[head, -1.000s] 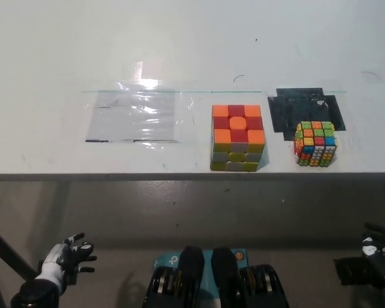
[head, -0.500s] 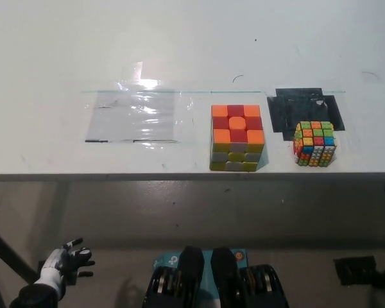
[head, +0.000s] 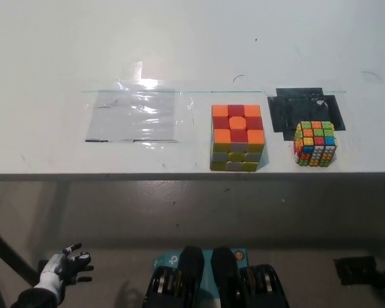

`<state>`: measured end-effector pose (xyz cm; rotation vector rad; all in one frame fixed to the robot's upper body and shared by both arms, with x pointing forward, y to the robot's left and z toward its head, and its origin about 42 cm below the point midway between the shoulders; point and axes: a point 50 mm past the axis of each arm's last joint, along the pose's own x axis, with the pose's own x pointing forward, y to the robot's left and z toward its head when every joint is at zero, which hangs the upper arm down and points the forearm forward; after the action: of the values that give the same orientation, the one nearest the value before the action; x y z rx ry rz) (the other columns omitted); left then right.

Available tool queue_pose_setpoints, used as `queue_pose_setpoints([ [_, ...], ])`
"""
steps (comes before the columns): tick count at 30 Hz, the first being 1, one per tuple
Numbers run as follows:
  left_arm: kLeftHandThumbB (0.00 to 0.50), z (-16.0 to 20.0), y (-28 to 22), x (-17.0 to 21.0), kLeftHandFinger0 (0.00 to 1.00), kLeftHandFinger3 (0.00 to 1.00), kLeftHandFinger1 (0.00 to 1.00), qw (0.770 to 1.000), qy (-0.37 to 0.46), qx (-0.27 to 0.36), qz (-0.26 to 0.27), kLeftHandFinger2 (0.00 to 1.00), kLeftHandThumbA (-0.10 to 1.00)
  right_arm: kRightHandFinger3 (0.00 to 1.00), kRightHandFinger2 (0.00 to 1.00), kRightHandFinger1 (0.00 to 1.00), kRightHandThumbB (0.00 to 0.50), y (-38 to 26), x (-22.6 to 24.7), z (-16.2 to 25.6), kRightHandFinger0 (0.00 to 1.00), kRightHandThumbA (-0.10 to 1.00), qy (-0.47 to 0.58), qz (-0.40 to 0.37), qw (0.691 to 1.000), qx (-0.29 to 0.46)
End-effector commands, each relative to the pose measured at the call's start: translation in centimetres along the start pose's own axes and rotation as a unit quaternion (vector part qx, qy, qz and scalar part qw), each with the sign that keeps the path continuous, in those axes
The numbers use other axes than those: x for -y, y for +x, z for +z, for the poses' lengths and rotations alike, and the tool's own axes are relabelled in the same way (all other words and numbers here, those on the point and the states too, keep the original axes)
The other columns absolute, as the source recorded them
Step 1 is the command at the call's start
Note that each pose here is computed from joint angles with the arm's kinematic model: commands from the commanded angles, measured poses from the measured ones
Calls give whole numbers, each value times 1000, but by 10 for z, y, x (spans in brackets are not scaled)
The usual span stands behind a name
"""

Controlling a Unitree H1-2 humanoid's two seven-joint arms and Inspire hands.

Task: The robot uses its right hand to pick up the small cube kept on the middle on the desk and place it on the bigger cube kept next to it

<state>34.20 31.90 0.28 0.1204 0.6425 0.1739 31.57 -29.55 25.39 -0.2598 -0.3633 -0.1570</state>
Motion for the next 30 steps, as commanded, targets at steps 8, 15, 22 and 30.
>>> queue_pose_setpoints([
  [8, 0, 14, 3, -12, 637, 946, 704, 1000, 10, 17, 12, 839, 242, 1000, 917, 822, 128, 47, -23, 5, 798, 709, -87, 120, 989, 8],
  [15, 11, 19, 4, -10, 585, 945, 661, 1000, 8, 18, 14, 820, 279, 1000, 1000, 1000, 370, 75, -41, 0, 1000, 803, -166, 208, 964, 11],
  [22, 6, 20, 6, -10, 568, 894, 644, 1000, 1, 19, 13, 784, 359, 1000, 1000, 1000, 500, 92, -61, -8, 1000, 886, -194, 255, 947, 4],
  [30, 4, 28, 8, -10, 536, 862, 629, 1000, -1, 13, 18, 766, 607, 1000, 1000, 1000, 471, 107, -86, -13, 1000, 816, -214, 270, 939, 12],
])
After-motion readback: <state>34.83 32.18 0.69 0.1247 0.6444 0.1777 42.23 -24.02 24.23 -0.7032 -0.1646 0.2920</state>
